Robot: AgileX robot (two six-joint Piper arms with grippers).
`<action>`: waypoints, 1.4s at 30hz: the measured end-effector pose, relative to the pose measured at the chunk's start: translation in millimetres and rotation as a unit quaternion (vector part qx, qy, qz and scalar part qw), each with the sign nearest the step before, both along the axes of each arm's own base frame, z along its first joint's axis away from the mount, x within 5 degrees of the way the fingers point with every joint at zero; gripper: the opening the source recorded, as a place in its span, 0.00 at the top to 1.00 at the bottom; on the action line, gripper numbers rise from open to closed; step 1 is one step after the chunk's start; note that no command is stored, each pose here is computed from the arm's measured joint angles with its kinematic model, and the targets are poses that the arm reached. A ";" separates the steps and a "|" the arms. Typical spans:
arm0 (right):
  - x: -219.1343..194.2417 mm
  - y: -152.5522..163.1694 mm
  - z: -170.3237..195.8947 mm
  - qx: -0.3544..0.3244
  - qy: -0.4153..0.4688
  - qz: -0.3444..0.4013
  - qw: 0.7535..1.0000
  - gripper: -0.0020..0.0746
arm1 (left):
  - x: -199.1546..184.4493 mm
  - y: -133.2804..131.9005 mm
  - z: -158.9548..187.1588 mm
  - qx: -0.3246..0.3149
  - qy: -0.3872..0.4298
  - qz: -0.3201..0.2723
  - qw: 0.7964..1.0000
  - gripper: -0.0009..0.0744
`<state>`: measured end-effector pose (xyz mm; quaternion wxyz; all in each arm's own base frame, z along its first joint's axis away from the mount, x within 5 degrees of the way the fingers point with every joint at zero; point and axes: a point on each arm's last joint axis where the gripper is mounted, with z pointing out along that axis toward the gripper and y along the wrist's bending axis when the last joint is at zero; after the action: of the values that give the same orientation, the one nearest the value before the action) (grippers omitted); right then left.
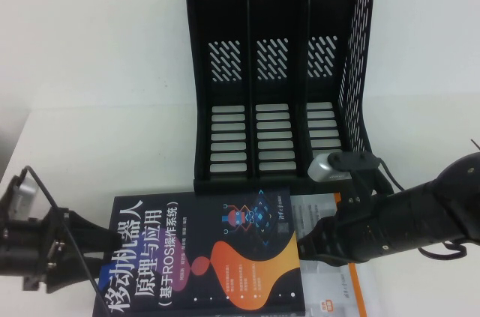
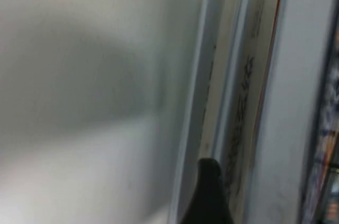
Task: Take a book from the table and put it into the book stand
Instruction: Push book with right arm
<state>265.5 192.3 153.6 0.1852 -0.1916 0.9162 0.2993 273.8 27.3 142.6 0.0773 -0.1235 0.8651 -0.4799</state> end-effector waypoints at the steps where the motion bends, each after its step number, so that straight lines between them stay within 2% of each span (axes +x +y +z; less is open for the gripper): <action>1: 0.1 0.1 0.1 0.000 0.000 0.000 1.000 0.97 | 1.6 -0.5 -4.5 -0.012 0.000 0.002 1.000 0.33; 10: 0.2 0.3 0.3 0.002 0.000 -0.001 1.000 0.97 | 6.3 -3.2 -32.2 -0.049 0.032 0.011 0.998 0.33; 24: 1.0 1.7 -0.2 0.015 0.011 -0.017 1.000 0.97 | 10.5 -28.6 -32.7 -0.052 0.033 -0.031 0.998 0.34; 27: 1.2 1.9 -0.4 0.016 0.009 -0.016 1.000 0.97 | 12.7 -28.7 -30.5 -0.055 0.039 -0.033 0.997 0.41; 37: 1.4 2.5 -0.1 0.021 0.011 -0.019 1.000 0.97 | 13.9 -29.3 -25.3 -0.078 0.047 -0.038 0.995 0.79; 42: 1.5 1.7 -0.8 0.014 0.006 -0.013 1.000 0.97 | 16.9 -28.1 -22.3 -0.078 0.062 -0.035 0.994 0.80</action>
<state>267.0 194.0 152.8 0.1867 -0.1752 0.9155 0.3104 290.7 -0.8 120.3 -0.0030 -0.1279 0.8322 -0.5395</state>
